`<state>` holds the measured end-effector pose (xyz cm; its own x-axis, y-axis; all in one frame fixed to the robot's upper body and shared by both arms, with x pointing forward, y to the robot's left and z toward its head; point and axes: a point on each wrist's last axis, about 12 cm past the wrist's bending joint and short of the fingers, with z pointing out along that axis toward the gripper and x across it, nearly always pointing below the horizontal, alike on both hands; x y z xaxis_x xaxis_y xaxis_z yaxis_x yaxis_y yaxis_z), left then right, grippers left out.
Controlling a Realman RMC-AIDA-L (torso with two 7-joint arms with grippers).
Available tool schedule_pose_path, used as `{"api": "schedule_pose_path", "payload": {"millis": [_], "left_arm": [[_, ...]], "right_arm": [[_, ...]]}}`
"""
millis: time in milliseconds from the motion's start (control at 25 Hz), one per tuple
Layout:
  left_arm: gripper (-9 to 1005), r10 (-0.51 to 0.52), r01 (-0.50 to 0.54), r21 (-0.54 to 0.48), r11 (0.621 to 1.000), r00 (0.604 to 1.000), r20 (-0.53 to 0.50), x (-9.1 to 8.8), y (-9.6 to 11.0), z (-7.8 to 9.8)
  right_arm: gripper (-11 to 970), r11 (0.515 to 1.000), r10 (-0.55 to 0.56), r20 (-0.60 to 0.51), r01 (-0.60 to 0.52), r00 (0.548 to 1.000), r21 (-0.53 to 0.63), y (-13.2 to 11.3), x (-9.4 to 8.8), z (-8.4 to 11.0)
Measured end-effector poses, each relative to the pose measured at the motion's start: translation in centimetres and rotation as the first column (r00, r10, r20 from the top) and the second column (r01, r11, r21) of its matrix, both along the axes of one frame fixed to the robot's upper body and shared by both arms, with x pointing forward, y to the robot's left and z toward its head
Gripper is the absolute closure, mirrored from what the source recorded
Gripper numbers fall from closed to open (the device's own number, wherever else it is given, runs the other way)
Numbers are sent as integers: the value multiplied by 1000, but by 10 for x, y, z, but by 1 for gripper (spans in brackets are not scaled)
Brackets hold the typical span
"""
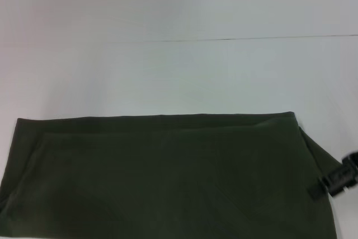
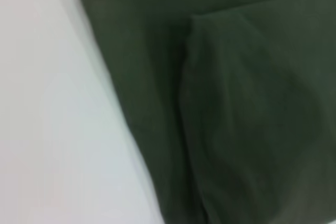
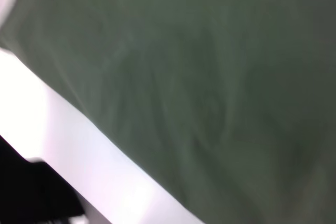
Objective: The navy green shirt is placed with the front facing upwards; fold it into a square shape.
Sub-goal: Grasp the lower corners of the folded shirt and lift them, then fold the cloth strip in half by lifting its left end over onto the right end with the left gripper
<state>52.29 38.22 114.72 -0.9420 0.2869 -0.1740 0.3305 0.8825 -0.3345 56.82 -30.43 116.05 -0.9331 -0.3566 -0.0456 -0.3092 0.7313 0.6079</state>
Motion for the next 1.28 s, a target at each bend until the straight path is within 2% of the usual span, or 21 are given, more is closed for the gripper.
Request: {"api": "schedule_pose_path", "payload": {"millis": [160, 320, 440, 560, 760, 880, 1000, 1120, 1280], "left_arm": [[583, 50, -50, 11, 999, 999, 14, 1, 3, -1], [499, 130, -129, -10, 992, 991, 37, 5, 10, 2], [402, 188, -186, -33, 982, 978, 89, 10, 15, 2], [315, 229, -225, -48, 973, 967, 113, 13, 18, 1], [203, 232, -225, -63, 972, 965, 122, 18, 14, -2], [177, 238, -232, -72, 970, 966, 100, 23, 8, -3], [160, 238, -232, -79, 969, 968, 80, 28, 5, 0], [159, 213, -207, -79, 975, 974, 82, 30, 3, 3], [158, 216, -211, -82, 974, 975, 60, 36, 0, 5]], "right_arm": [[221, 988, -60, 76, 49, 995, 147, -6, 3, 10], [151, 947, -111, 167, 53, 980, 316, -11, 2, 14], [136, 889, -149, 239, 24, 960, 458, -8, -2, 5], [138, 843, -175, 300, -15, 938, 538, 0, -6, -11], [140, 812, -168, 461, -143, 871, 566, 28, -14, -40], [141, 811, -161, 536, -199, 829, 551, 49, -16, -54], [141, 832, -152, 555, -197, 818, 519, 62, -12, -62], [142, 847, -92, 597, -252, 797, 467, 69, -11, -66], [143, 838, 0, 701, -382, 713, 389, 74, -14, -72]]}}
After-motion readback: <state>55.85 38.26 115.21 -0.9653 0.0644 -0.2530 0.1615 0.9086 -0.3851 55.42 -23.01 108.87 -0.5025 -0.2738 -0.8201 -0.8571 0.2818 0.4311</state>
